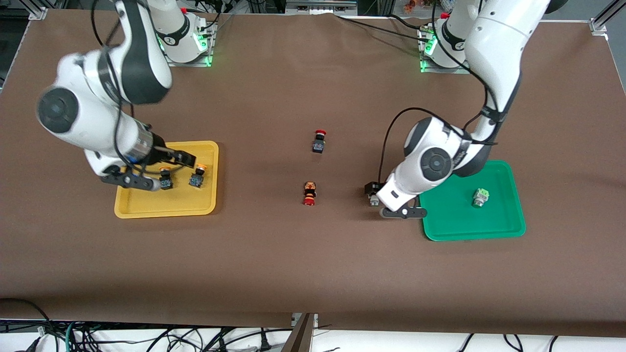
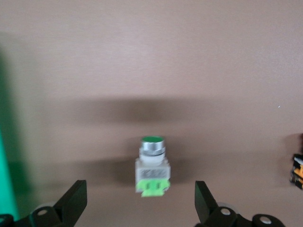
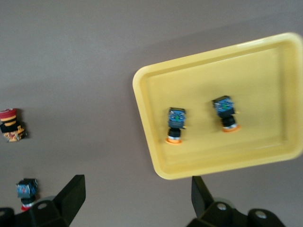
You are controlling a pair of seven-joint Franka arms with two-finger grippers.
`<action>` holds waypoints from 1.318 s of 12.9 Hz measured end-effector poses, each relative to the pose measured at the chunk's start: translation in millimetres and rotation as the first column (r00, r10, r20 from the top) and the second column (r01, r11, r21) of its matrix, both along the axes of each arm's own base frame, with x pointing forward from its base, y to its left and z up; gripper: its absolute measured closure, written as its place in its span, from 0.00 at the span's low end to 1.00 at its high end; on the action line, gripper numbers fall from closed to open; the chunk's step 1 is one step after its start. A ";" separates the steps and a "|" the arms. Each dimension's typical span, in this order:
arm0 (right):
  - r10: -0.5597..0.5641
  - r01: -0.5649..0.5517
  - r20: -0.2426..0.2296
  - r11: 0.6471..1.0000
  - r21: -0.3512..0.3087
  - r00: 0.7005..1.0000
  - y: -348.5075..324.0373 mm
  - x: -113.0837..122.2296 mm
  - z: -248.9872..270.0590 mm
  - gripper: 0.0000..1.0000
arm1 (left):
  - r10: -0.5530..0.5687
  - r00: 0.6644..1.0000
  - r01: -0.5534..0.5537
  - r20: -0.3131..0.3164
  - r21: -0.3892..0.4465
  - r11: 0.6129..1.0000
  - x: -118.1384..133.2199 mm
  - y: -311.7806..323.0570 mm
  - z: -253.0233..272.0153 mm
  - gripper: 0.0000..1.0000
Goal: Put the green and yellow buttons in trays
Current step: 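Grasp the second green button with the left gripper while the right retracts, then lower the green button into the green tray with the left gripper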
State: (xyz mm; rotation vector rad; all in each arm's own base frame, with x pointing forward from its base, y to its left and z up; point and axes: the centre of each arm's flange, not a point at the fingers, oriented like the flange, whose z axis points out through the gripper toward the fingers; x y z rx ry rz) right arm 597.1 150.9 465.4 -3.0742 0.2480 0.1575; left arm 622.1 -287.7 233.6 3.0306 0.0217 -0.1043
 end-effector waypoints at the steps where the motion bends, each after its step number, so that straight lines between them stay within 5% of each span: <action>1: 0.015 -0.015 0.010 1.000 -0.010 1.000 -8.5 -8.1 23.4 0.01 | -0.011 1.000 0.011 0.014 0.018 1.000 -1.6 -5.9 -9.2 0.00; 7: 0.044 -0.044 0.013 0.999 -0.005 0.999 -55.1 -55.3 109.5 0.01 | 0.034 0.999 -0.033 -0.011 0.054 0.998 -20.9 -34.3 -44.1 0.00; 12: 0.063 -0.063 0.015 0.998 -0.018 0.998 -69.1 -56.2 110.7 0.01 | 0.087 0.996 -0.085 -0.023 0.081 0.993 -27.0 -35.6 -56.4 0.56; 15: 0.083 -0.083 0.018 0.996 -0.017 0.996 -94.0 -54.2 112.1 0.01 | 0.105 0.994 -0.099 -0.045 0.105 0.989 -13.4 -13.6 -45.4 0.56; 17: 0.095 -0.094 0.021 0.995 -0.016 0.995 -95.2 -55.3 114.4 0.00 | 0.029 0.996 -0.017 -0.087 0.137 0.990 7.5 15.6 -9.2 0.56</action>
